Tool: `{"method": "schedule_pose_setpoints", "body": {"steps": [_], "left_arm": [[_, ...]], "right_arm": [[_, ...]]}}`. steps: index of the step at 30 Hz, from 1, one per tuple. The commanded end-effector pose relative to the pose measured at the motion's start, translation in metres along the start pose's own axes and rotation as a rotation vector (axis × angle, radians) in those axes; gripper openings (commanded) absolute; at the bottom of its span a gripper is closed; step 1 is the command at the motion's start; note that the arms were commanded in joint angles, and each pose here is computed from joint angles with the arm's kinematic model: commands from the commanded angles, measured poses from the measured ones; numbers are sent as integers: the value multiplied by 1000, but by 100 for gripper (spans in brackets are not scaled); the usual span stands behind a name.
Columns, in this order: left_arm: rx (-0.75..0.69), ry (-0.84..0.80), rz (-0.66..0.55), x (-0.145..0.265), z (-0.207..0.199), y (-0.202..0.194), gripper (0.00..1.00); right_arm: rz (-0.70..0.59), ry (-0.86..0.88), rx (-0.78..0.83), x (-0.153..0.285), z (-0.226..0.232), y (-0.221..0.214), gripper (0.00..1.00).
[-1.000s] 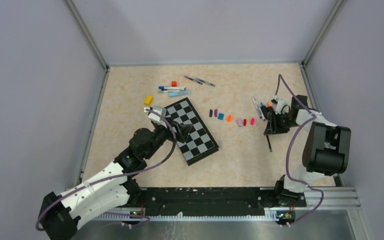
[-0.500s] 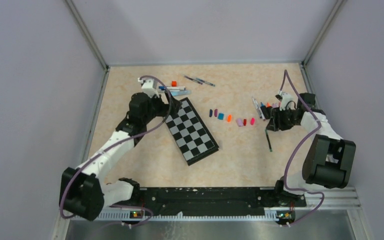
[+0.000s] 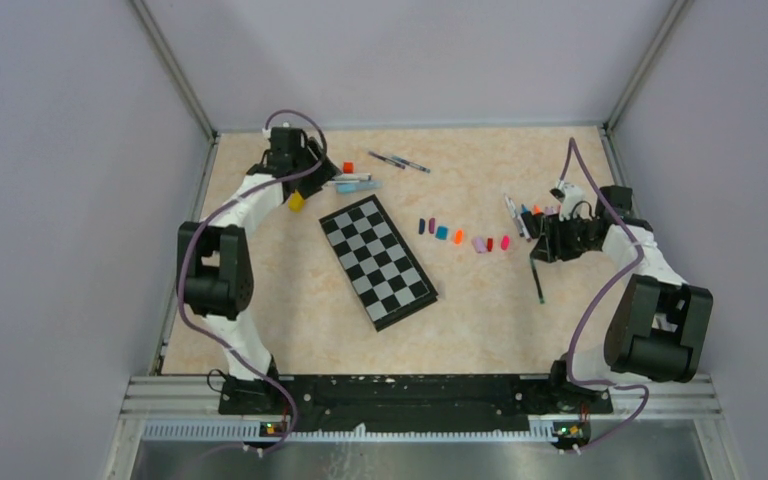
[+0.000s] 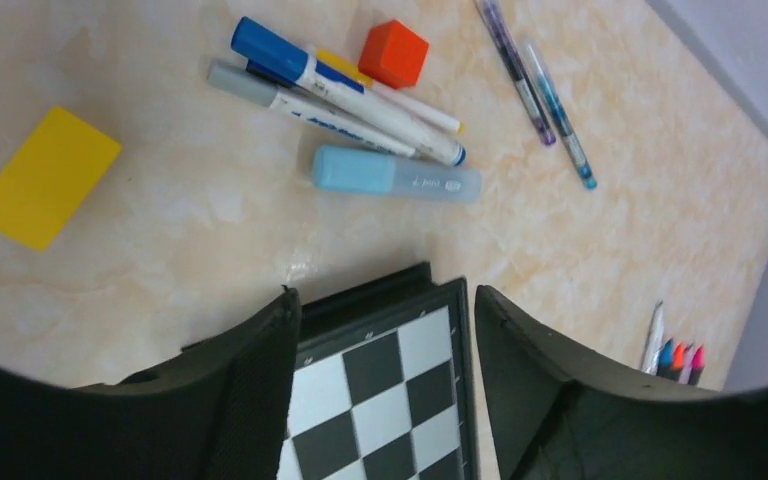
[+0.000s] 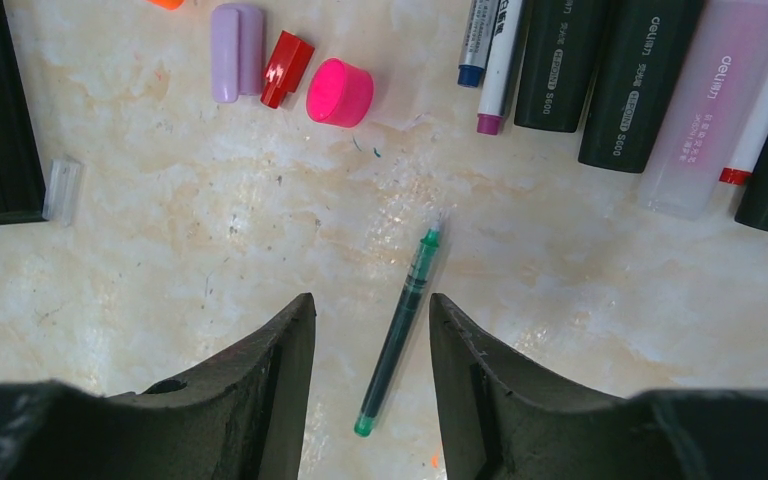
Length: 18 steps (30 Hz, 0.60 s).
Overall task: Open the pen caps
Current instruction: Adjust the pen at the center of the board.
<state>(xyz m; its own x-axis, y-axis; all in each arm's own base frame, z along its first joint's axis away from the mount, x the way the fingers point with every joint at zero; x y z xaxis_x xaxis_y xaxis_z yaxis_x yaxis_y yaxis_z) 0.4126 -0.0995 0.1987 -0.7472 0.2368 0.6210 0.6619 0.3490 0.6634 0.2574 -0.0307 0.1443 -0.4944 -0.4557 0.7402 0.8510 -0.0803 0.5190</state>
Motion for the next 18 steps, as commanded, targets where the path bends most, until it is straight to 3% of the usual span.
{"method": "schedule_pose_setpoints", "body": {"steps": [1,6,18], "left_arm": [[225,120,35,-23,-5,20,61],[359,295,82,-54,-1,32,56],[431,348,125,-103,-1,43,47]], "right_arm": [[-43,6,42,7,1,7,45],[-41,0,44,7,0,7,45],[-37,-3,49,6,-1,8,45]]}}
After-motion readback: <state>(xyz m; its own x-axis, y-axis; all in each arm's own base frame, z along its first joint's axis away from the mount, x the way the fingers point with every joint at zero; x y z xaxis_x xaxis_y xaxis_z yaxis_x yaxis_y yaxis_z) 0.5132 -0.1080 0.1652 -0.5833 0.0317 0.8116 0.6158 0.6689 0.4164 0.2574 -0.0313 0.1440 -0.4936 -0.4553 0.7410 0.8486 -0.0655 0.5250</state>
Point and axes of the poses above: each gripper's point midway between its finger pads, its own x axis back along the fingers, its own z axis along the line the jaws close on, y = z × x, the point moved 9 cm from there along x, back along the fingers, and after that the axes turned 14 degrees about -x, right-handed, at the moved point
